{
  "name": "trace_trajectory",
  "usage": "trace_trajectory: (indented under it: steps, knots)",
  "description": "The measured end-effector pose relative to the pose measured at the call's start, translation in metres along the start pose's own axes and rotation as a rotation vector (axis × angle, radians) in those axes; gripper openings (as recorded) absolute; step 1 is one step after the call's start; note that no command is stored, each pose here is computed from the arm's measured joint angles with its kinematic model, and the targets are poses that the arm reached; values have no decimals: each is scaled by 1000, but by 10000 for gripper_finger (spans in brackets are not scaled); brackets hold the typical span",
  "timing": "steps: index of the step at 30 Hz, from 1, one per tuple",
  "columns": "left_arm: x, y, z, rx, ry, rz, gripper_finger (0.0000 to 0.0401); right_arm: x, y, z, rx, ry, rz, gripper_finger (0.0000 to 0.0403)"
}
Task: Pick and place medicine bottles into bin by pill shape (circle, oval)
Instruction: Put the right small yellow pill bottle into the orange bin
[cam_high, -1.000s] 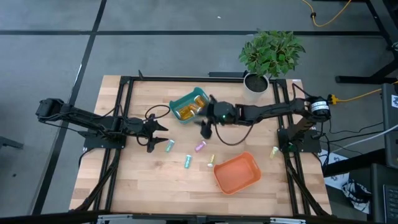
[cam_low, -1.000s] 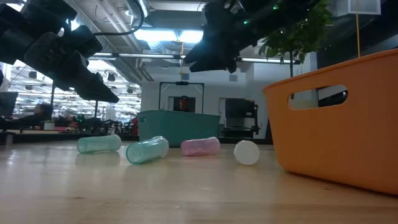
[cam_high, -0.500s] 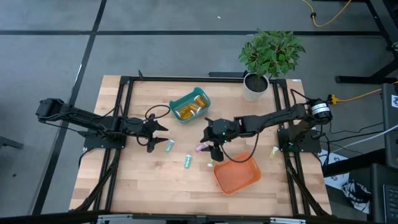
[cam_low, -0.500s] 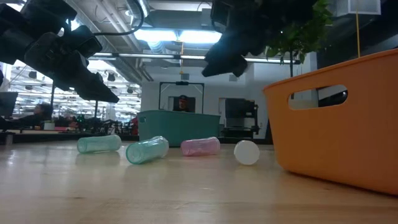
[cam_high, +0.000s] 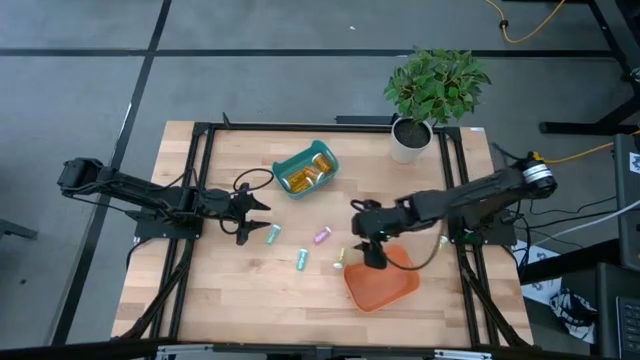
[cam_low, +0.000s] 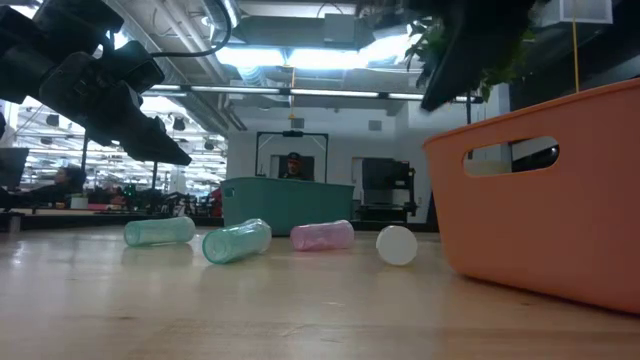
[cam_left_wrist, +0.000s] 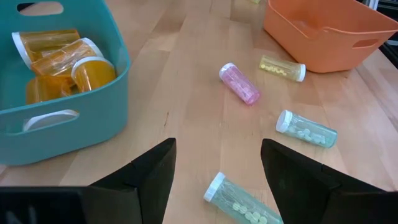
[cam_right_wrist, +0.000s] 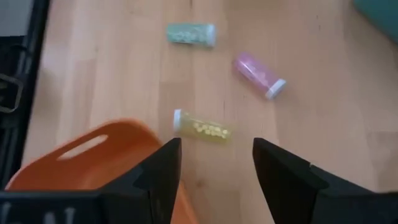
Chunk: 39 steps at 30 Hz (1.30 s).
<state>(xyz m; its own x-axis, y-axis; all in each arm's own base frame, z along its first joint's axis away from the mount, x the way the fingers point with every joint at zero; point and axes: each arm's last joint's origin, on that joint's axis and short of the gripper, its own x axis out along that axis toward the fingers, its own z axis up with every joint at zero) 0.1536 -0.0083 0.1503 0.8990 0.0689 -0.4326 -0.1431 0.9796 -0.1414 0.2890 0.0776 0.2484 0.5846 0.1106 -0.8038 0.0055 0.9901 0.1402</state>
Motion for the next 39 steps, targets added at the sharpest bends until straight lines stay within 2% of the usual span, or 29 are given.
trace_trajectory:
  steps: [5,9,15,18,22,29,32,35,39]
  knots:
    - [0,0,0,0,0,-1,229,-35,15,-11,0,-22,8,200]
    - [0,0,0,0,1,0,229,-57,24,-29,122,46,-7,200]
    - [0,0,0,0,2,0,229,-82,30,-60,292,128,-185,200]
    - [0,0,0,-1,2,0,229,-87,34,-69,368,144,-234,200]
    - [0,0,0,-2,2,0,229,-91,38,-80,519,179,-287,200]
    - [0,-1,-1,-32,9,-22,229,-102,34,-99,766,257,-475,200]
    - [0,-3,1,-27,4,-22,229,-106,31,-104,915,270,-551,200]
    - [0,-7,13,-25,-30,-3,229,-108,30,-107,1046,253,-607,200]
    - [4,-17,30,-15,-49,-9,229,-106,27,-113,1158,241,-680,200]
